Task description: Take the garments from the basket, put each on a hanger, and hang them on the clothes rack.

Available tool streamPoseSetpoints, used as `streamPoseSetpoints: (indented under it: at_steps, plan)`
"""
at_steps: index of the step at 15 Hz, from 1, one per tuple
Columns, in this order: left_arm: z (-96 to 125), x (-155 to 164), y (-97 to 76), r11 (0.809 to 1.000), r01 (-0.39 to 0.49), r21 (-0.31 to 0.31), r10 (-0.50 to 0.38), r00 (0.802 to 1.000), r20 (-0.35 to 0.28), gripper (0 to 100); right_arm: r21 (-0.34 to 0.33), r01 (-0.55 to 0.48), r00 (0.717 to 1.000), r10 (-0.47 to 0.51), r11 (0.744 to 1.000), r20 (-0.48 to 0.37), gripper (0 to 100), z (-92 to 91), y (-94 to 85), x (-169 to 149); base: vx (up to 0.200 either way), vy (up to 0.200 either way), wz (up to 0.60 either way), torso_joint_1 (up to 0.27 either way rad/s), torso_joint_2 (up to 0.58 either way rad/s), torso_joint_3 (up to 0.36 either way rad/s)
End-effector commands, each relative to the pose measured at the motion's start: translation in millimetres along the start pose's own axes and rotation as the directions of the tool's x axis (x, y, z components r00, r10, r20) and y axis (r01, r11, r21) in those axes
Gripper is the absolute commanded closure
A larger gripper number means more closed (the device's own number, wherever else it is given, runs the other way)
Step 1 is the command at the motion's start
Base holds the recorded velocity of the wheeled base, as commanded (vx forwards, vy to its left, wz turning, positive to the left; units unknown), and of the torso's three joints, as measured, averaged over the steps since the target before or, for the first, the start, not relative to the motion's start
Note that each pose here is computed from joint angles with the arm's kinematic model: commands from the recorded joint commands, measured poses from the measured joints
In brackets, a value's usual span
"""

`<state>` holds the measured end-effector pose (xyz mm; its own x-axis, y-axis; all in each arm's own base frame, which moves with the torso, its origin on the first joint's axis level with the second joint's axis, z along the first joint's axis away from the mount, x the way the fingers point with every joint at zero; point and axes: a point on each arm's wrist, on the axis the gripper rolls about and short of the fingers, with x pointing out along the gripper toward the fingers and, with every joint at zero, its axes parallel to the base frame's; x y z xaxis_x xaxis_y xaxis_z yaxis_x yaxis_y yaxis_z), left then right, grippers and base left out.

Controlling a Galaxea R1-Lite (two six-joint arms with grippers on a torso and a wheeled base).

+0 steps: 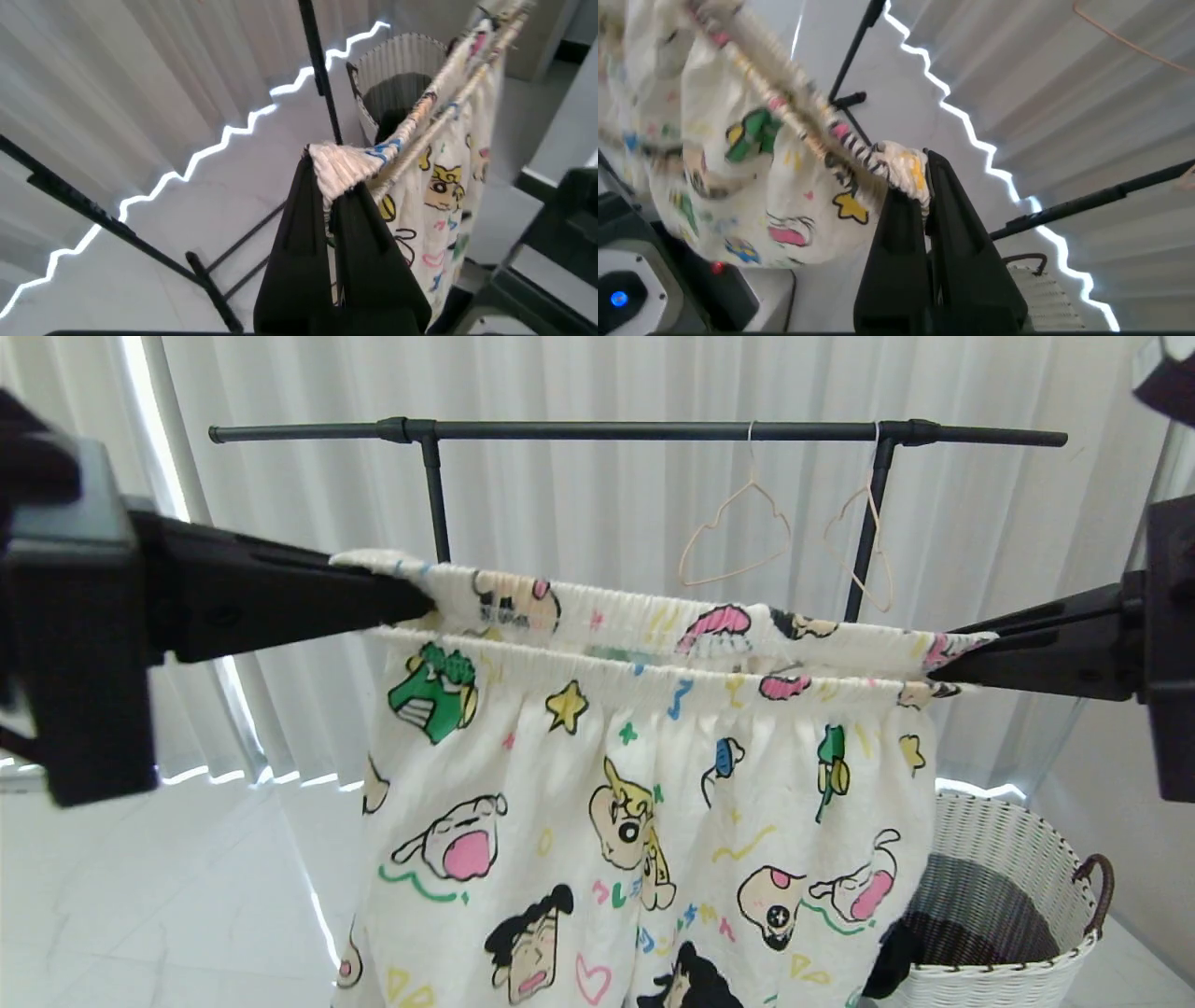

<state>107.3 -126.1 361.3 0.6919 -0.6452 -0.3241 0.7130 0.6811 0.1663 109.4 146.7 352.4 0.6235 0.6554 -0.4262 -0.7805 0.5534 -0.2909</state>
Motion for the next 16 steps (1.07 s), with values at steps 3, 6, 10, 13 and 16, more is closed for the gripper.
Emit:
streamPoseSetpoints:
  at_steps: [3,6,10,13,16]
  plan:
    - [8,36,1.8,0.995,-0.097,0.007,0.097,0.993,-0.061,100,0.021,0.015,0.999,-0.016,1.000,0.037,100,-1.6,-2.3,-15,0.000,0.000,0.00,0.000,0.00,0.000]
    - [4,38,8.0,0.980,-0.199,0.009,0.199,0.976,-0.089,100,0.087,0.017,0.998,-0.021,0.996,0.051,100,-0.3,-2.7,-16,0.000,0.000,0.00,0.000,0.00,0.000]
    - [4,35,10.4,0.976,-0.217,0.001,0.216,0.972,-0.089,100,0.140,0.020,0.993,-0.036,0.990,0.112,100,5.3,-3.8,-14,0.000,0.000,0.00,0.000,0.00,0.000]
    - [4,34,10.9,0.976,-0.219,-0.001,0.218,0.972,-0.085,100,0.143,0.021,0.993,-0.036,0.989,0.108,100,5.2,-3.7,-13,0.000,0.000,0.00,0.000,0.00,0.000]
    - [4,33,11.0,0.976,-0.219,-0.001,0.218,0.972,-0.084,100,0.143,0.020,0.994,-0.036,0.990,0.106,100,4.6,-3.6,-14,0.000,0.000,0.00,0.000,0.00,0.000]
